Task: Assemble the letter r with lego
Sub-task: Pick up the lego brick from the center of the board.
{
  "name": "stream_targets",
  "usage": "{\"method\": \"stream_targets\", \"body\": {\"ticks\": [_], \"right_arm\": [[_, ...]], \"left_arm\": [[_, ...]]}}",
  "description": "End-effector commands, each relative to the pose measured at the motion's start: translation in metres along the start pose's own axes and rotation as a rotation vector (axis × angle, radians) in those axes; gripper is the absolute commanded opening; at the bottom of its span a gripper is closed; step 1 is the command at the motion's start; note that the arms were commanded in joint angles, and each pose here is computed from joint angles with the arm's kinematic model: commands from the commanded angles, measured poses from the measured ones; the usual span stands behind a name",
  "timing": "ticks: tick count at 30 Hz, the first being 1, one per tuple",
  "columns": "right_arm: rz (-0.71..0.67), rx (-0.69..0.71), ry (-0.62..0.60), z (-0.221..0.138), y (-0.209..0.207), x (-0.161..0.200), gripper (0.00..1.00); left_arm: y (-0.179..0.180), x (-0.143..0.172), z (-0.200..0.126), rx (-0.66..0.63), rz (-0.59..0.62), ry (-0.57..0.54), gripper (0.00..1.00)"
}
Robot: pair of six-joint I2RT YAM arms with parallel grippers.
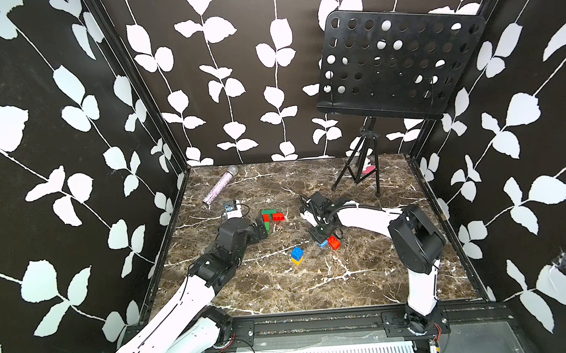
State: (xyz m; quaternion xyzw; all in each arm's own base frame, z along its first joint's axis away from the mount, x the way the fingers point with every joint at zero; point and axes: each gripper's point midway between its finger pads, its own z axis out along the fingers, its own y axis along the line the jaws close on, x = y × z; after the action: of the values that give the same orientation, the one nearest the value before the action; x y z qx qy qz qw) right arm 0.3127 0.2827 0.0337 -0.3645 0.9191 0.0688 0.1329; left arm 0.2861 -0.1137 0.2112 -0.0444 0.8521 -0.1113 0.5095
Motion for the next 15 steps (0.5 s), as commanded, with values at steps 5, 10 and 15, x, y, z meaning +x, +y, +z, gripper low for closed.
{"method": "stream_targets", "body": {"ticks": [5, 10, 15], "right_arm": [[-0.020, 0.023, 0.031, 0.004, 0.001, 0.004, 0.39], [-0.023, 0.026, 0.027, 0.003, 0.001, 0.002, 0.34], [-0.010, 0.044, 0.010, -0.008, -0.002, -0.002, 0.28]], "left_arm": [[-0.001, 0.005, 0.005, 0.009, -0.003, 0.014, 0.99], [-0.001, 0.006, 0.006, 0.009, -0.001, 0.016, 0.99], [-0.001, 0.007, 0.006, 0.005, 0.005, 0.021, 0.99]]}}
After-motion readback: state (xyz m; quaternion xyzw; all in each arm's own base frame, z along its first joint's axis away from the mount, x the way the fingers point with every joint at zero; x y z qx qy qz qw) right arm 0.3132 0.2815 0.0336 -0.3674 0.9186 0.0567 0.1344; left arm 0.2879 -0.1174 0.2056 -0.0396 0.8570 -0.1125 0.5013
